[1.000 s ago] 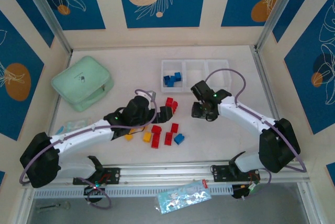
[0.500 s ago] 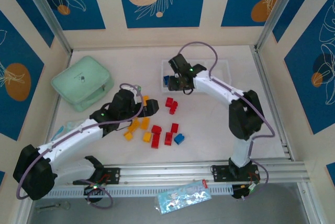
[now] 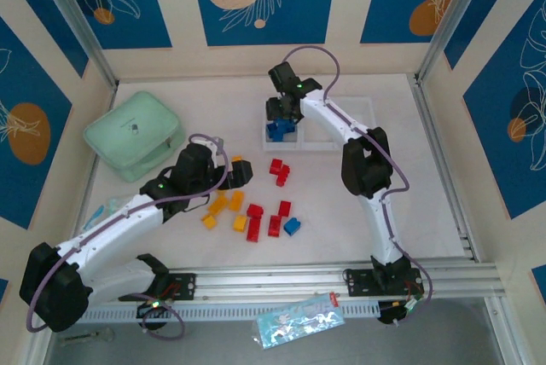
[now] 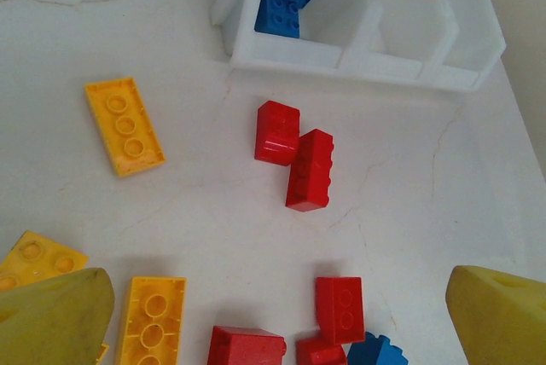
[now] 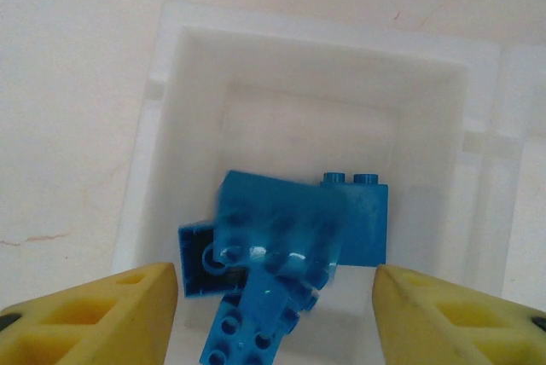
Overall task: Sort the legos into containers by color
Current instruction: Place the lego in the container, then pick up the lego from the bottom-center of the table, then place the lego in the container, then pick up the lego from the center of the table, then place the lego in the container, then pick up the lego from the center of the table.
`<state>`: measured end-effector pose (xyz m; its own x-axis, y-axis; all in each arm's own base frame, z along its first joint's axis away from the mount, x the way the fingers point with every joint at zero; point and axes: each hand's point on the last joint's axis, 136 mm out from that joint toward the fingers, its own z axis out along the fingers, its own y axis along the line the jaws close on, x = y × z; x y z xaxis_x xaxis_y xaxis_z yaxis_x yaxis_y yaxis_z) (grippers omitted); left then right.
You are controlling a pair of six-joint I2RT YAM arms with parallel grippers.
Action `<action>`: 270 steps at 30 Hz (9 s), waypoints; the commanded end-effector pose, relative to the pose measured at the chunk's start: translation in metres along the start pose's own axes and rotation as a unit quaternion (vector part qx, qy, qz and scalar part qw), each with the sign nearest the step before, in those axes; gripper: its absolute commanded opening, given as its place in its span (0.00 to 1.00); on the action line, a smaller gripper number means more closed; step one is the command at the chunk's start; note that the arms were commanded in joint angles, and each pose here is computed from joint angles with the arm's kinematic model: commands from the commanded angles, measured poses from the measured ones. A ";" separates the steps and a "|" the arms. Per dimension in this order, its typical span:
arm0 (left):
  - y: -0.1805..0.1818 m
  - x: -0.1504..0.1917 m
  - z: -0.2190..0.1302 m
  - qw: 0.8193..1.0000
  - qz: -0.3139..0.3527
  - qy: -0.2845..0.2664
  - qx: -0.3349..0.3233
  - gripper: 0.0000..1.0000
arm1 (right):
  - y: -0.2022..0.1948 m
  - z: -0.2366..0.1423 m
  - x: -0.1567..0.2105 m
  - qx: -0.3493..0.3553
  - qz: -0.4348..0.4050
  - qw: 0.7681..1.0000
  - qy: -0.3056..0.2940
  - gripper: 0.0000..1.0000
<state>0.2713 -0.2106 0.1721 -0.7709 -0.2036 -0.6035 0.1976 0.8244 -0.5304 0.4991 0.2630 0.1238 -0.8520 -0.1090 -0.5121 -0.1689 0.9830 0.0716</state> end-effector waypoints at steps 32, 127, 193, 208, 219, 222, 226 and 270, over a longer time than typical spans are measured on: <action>-0.034 0.057 -0.014 0.997 -0.017 0.039 0.059 0.99 | -0.021 -0.155 0.250 -0.058 -0.015 0.991 0.121 0.77; 0.007 -0.045 0.006 1.000 -0.010 -0.028 -0.004 0.99 | -0.021 -0.006 0.014 -0.019 -0.008 1.000 0.001 0.47; -0.003 0.033 -0.001 0.999 -0.032 0.023 0.037 0.99 | 0.016 -0.008 0.200 -0.004 0.070 0.991 0.114 0.42; -0.023 0.028 0.001 0.997 -0.024 0.028 0.062 0.99 | -0.015 -0.056 0.189 -0.010 0.071 0.995 0.068 0.22; -0.054 0.021 0.022 0.996 -0.002 0.039 0.084 0.99 | -0.075 -0.094 0.122 -0.020 0.115 0.993 0.012 0.21; -0.062 0.016 0.030 0.995 0.002 0.040 0.090 0.99 | -0.088 -0.085 0.101 -0.018 0.129 0.991 0.009 0.21; -0.070 0.006 0.036 0.995 0.008 0.034 0.092 0.99 | -0.100 -0.063 0.078 -0.007 0.137 0.991 0.010 0.21; -0.008 0.020 0.001 1.000 0.015 -0.002 -0.006 0.99 | 0.040 -0.055 0.164 -0.058 0.041 0.995 0.072 0.65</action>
<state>0.2578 -0.2378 0.1699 -0.7707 -0.1776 -0.6120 0.2446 0.8043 -0.5415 0.3192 0.2667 0.0989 -0.9214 -0.0869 -0.3787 -0.1751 0.9629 0.2051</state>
